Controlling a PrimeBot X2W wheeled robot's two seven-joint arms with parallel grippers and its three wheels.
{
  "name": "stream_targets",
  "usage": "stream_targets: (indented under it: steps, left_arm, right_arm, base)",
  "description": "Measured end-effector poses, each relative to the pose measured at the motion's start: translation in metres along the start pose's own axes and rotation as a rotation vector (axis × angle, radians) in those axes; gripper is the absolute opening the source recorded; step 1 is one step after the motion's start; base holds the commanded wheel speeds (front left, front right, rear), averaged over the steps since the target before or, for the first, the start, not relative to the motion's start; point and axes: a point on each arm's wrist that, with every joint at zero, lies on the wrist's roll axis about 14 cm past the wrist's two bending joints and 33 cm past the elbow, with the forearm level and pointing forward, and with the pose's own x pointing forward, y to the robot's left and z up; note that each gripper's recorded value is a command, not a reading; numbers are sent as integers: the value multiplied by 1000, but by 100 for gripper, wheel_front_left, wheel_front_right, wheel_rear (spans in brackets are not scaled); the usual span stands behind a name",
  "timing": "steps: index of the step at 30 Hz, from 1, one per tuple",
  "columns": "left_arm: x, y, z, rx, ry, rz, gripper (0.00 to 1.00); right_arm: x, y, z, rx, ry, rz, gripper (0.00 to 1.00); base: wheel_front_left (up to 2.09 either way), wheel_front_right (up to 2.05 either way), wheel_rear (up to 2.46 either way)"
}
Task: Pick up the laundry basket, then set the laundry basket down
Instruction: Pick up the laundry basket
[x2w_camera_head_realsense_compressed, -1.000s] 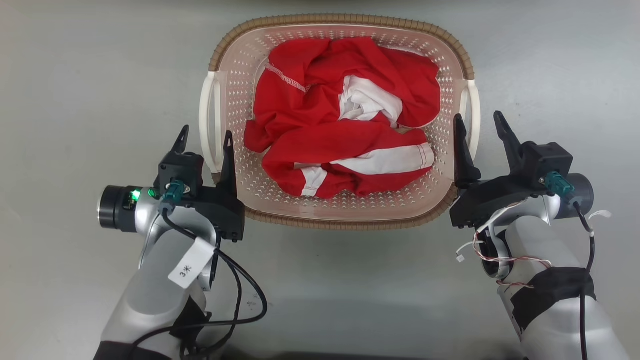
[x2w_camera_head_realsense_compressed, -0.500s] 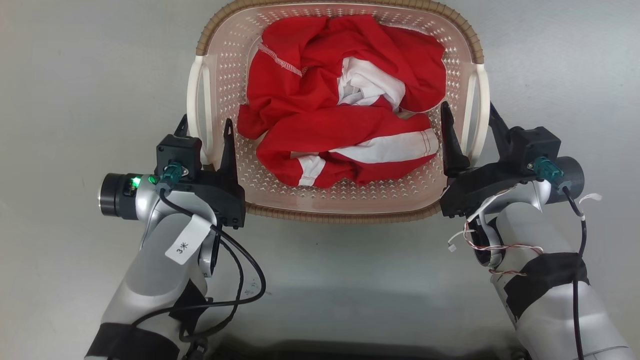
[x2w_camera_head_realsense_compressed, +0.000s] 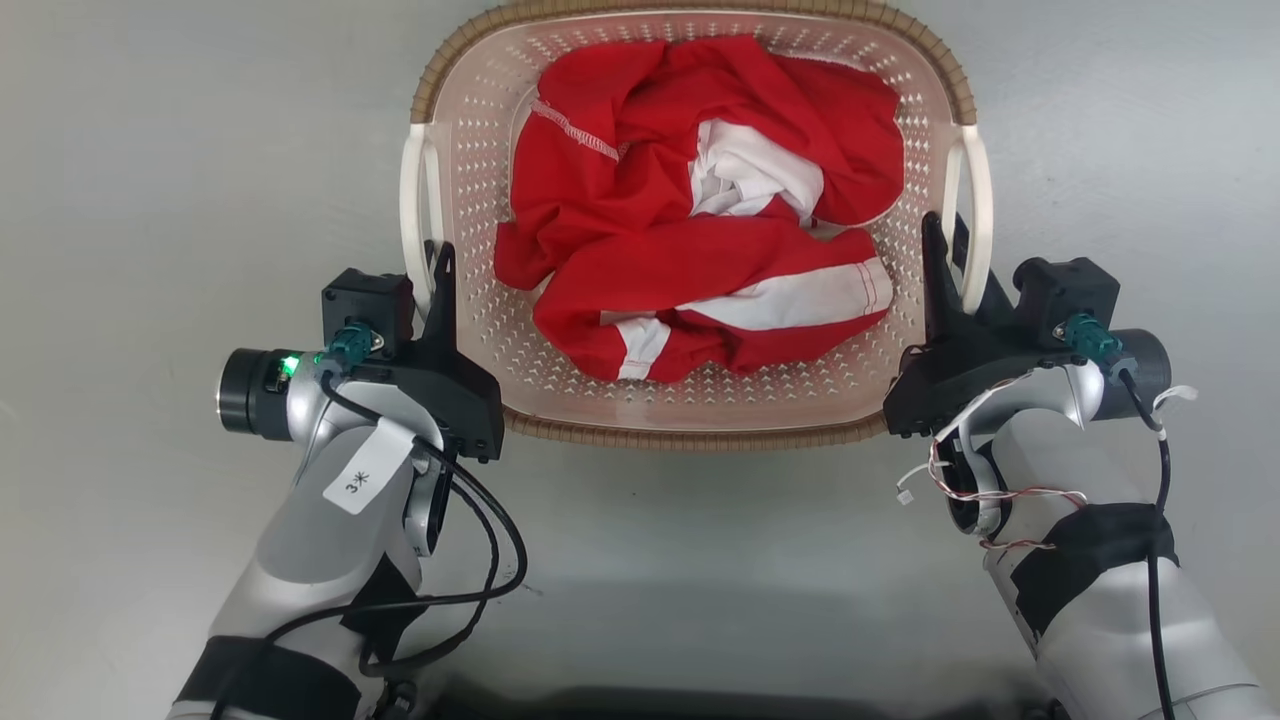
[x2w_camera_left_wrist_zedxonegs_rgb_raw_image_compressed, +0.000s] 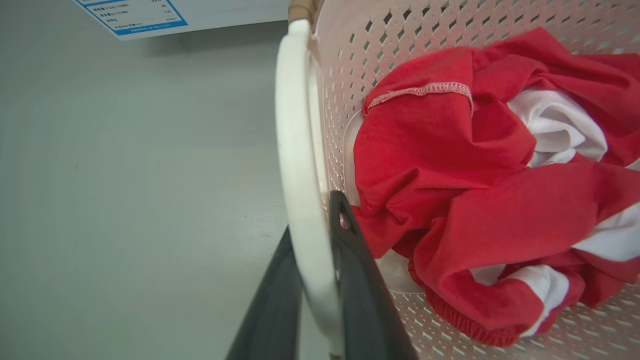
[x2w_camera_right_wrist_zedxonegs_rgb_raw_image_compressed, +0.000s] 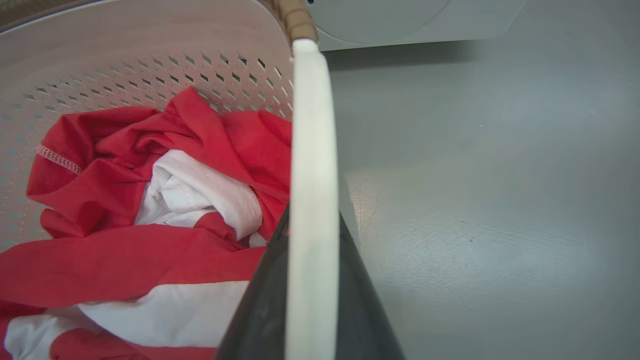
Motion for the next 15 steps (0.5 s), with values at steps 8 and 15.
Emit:
stream_targets:
  steps: [8,15]
  left_arm:
    - [-8,-6,6,-10,-1,-12,0]
    - [-16,-8,17,-5,-17,-16,0]
  right_arm:
    - [-9,0,5,5,9,-12,0]
    - [-17,2,16,-2,2,-16,0]
  base:
    - [0,0,0]
    - [0,0,0]
